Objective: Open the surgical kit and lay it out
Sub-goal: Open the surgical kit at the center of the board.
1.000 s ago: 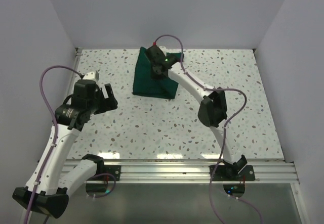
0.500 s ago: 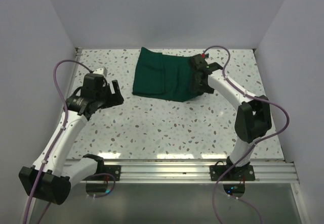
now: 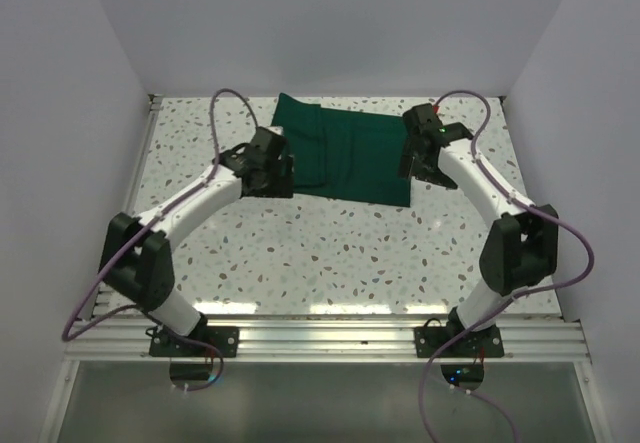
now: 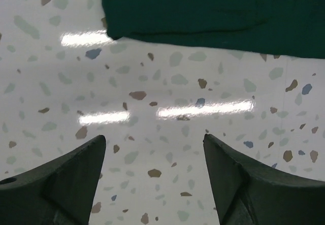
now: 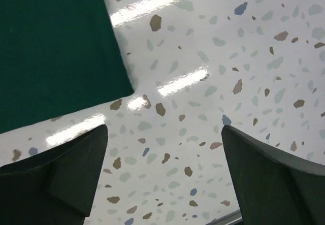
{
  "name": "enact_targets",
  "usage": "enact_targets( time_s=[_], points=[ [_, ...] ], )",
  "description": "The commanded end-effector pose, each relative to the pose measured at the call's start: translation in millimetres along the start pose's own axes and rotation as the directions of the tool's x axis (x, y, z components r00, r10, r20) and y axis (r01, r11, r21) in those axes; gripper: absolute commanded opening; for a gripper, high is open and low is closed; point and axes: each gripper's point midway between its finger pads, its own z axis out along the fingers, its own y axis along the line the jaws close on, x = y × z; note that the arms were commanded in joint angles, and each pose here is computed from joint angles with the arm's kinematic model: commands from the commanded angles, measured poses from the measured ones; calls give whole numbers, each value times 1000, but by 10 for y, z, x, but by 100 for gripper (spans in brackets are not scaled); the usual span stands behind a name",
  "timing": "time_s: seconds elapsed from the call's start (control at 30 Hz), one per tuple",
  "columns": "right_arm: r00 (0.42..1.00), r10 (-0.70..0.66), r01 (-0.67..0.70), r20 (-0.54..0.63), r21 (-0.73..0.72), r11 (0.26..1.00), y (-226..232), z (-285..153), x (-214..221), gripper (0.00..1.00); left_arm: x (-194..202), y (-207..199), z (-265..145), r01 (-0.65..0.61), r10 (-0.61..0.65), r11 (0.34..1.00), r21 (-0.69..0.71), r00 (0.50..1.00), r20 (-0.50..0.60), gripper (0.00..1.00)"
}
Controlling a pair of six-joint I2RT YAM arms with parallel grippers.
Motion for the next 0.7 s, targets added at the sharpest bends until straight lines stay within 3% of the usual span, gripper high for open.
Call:
enact_targets(
  time_s=[0.0,0.33,0.67],
  points=[
    [998,24,-16,52,-152,988,105,-329,-127,98,-482,-373,142,-50,53,998,-24,991,123,80],
    [1000,7,-5,6,-242,970,43,-538,121,98,-862,-1358,1002,-185,189,982,-48,974,124,73],
    [998,-45,51,33,-206,977,-181,-563,262,98,-806,-1524,1371,-190,198,978,-86,976,94,68]
  ],
)
